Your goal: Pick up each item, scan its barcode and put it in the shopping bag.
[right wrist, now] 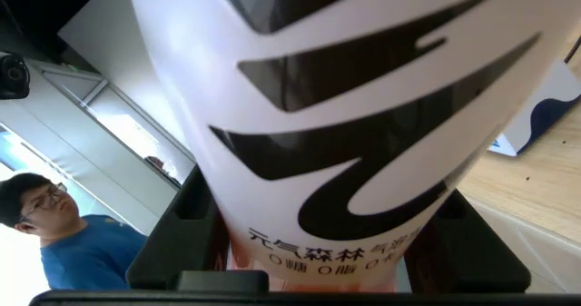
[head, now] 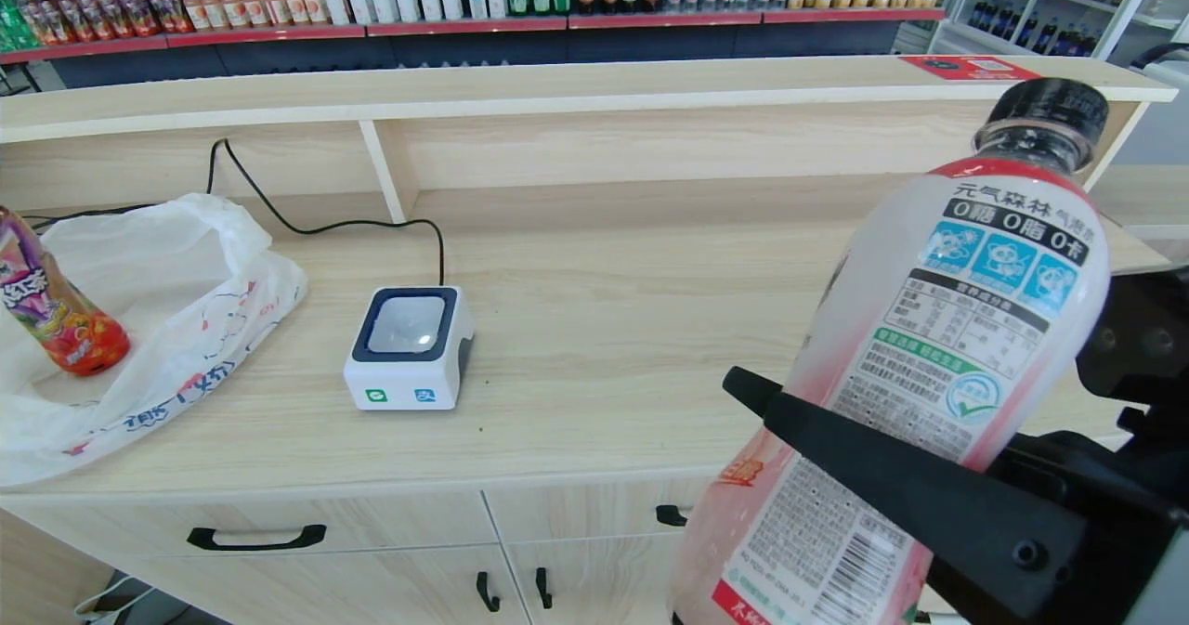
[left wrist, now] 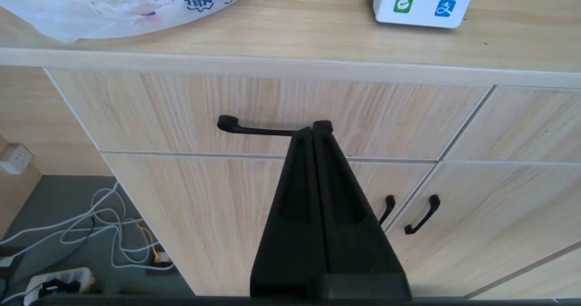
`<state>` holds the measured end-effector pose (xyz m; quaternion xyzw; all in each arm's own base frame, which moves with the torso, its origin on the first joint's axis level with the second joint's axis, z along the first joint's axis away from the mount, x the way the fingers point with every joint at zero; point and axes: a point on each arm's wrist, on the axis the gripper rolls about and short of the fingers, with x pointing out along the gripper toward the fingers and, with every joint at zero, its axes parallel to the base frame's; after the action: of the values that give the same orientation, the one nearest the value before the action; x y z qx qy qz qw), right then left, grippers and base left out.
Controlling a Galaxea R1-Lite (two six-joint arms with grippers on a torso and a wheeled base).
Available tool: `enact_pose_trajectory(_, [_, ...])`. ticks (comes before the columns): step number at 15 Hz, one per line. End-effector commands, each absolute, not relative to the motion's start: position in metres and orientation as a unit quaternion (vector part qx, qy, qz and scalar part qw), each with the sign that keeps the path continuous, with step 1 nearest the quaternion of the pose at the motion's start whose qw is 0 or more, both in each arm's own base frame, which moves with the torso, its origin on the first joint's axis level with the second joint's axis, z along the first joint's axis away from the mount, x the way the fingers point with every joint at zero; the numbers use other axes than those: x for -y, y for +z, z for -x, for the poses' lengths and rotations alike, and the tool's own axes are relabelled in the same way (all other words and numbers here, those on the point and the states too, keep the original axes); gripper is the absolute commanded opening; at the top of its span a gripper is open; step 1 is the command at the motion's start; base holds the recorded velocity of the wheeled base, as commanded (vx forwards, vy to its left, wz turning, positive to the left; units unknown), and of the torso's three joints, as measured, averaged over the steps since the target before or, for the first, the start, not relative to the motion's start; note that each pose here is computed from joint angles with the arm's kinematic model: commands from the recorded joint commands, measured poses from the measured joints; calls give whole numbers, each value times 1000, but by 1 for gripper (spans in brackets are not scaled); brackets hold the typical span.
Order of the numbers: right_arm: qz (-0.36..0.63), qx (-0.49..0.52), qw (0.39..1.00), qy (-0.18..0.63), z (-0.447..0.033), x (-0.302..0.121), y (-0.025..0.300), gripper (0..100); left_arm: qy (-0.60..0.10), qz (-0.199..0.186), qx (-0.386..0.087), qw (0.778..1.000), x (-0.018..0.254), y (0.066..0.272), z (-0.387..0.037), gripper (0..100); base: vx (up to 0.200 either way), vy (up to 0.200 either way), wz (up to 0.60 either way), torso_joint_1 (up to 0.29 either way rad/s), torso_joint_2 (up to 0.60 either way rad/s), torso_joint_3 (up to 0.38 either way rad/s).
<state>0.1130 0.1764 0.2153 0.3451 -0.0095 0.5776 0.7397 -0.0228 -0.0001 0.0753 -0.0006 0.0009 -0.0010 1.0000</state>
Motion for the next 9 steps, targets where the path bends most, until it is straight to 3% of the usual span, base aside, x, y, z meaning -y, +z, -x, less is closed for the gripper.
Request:
enact_pose_trajectory(1, [-347,13,738,579,-113,-177,217,0,-1,1,-1,1000,0,75,23,0,0,0,0,0,0,0])
enact_pose_trajectory(9, [-345,15,739,579,-113,-176,217,0,-1,2,-1,1000,0,75,23,0,0,0,0,0,0,0])
